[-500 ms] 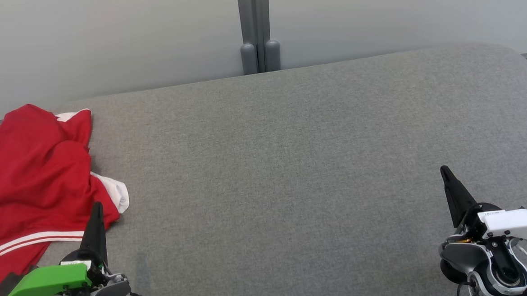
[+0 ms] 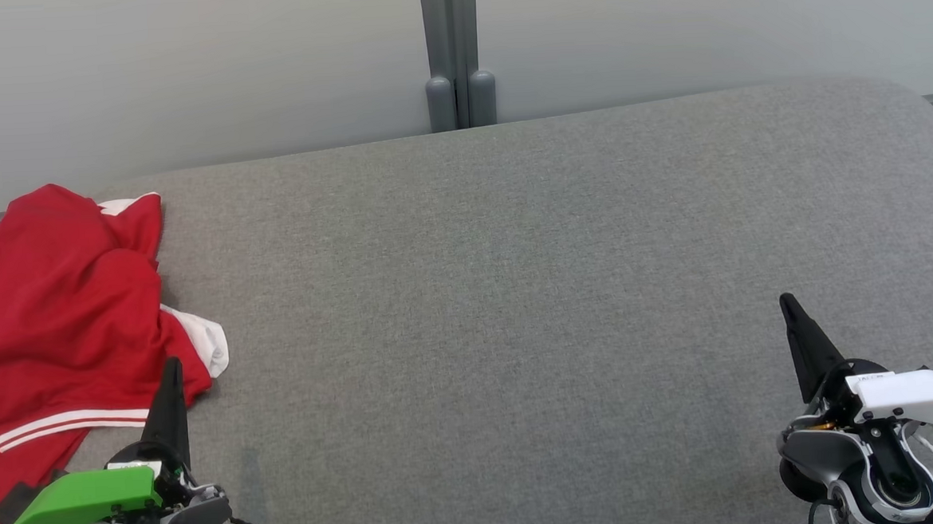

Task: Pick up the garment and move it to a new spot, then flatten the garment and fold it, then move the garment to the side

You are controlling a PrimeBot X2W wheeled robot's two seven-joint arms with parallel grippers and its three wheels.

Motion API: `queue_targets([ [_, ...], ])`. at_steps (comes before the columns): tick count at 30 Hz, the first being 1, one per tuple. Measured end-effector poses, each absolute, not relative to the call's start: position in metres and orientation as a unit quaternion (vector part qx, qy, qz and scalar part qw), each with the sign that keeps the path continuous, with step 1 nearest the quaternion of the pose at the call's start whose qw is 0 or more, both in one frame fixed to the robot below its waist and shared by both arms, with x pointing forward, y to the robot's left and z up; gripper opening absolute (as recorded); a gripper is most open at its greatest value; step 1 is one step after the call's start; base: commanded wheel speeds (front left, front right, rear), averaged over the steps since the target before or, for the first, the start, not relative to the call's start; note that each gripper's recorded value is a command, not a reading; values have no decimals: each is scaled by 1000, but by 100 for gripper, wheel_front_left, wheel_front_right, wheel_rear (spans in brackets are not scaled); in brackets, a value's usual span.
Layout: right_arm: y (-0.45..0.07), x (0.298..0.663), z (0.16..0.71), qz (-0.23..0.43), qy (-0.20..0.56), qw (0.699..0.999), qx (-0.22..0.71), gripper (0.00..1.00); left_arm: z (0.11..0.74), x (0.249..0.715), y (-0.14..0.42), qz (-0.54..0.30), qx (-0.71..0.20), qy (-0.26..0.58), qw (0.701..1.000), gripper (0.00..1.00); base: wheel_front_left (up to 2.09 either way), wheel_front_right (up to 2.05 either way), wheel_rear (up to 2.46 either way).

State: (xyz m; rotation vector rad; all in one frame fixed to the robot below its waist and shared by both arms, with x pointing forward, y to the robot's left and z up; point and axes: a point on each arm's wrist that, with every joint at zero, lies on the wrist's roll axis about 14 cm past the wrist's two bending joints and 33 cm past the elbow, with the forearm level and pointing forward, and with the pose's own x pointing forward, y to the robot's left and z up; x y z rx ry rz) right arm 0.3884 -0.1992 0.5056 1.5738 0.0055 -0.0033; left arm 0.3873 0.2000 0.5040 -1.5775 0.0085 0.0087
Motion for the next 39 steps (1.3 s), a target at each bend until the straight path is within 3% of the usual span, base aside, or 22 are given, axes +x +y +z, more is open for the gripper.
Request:
queue_targets([
  [39,-199,388,506,-1,2,706,708,0,504,387,200,4,-709,4,705,0,0,0,0],
])
